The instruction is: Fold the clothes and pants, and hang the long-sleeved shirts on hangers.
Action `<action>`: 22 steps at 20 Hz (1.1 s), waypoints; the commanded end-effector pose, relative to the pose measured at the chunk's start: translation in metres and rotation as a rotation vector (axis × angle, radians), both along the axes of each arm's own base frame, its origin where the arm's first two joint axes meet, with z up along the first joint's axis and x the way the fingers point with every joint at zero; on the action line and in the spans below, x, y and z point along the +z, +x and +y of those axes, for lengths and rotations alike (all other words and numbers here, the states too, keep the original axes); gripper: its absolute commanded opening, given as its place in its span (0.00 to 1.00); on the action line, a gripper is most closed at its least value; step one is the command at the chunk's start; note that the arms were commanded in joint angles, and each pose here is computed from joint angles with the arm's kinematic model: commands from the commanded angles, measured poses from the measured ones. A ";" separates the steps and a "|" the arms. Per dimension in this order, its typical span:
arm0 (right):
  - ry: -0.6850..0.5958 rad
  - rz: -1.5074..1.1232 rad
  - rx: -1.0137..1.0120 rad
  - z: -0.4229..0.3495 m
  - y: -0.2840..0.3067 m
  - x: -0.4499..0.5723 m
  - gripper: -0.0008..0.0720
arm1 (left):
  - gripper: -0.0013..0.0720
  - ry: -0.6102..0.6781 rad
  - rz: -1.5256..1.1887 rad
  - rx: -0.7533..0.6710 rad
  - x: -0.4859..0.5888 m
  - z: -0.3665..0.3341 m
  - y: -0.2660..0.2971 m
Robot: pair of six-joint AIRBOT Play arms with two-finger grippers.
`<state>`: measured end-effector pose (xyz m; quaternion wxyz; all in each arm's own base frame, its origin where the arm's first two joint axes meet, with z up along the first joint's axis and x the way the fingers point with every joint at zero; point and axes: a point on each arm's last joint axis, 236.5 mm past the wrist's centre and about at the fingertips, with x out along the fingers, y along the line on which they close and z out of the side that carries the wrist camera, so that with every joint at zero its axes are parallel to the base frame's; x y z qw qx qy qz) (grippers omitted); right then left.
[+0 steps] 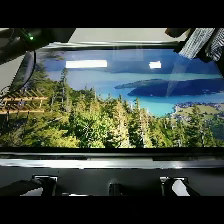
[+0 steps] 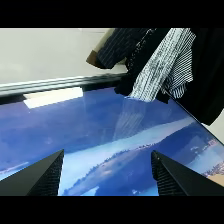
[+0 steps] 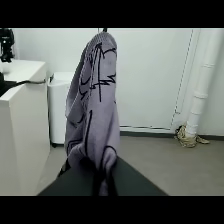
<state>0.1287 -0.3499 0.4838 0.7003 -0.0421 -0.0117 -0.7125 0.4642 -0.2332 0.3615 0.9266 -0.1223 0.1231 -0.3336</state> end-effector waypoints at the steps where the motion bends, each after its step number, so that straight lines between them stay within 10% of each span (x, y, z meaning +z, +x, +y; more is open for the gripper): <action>1: -0.002 -0.028 0.038 0.012 -0.007 0.007 0.45 | 0.85 -0.005 -0.001 0.004 0.002 0.001 0.000; 2: -0.040 -0.044 0.054 0.020 -0.012 0.020 0.59 | 0.85 -0.027 0.012 0.012 0.004 0.003 0.000; 9: -0.508 -0.413 0.526 0.132 -0.002 0.152 0.60 | 0.83 -0.144 0.164 0.156 0.009 0.072 -0.002; 14: -0.024 -0.233 1.068 0.172 0.185 0.044 0.39 | 0.79 0.100 0.374 0.273 -0.060 0.115 -0.014; 18: 0.332 0.266 1.520 0.321 0.302 -0.103 0.07 | 0.06 0.273 0.453 0.324 -0.090 0.142 -0.028; 22: 0.663 0.773 1.607 0.401 0.295 -0.250 0.07 | 0.05 0.396 0.418 0.270 -0.108 0.148 -0.050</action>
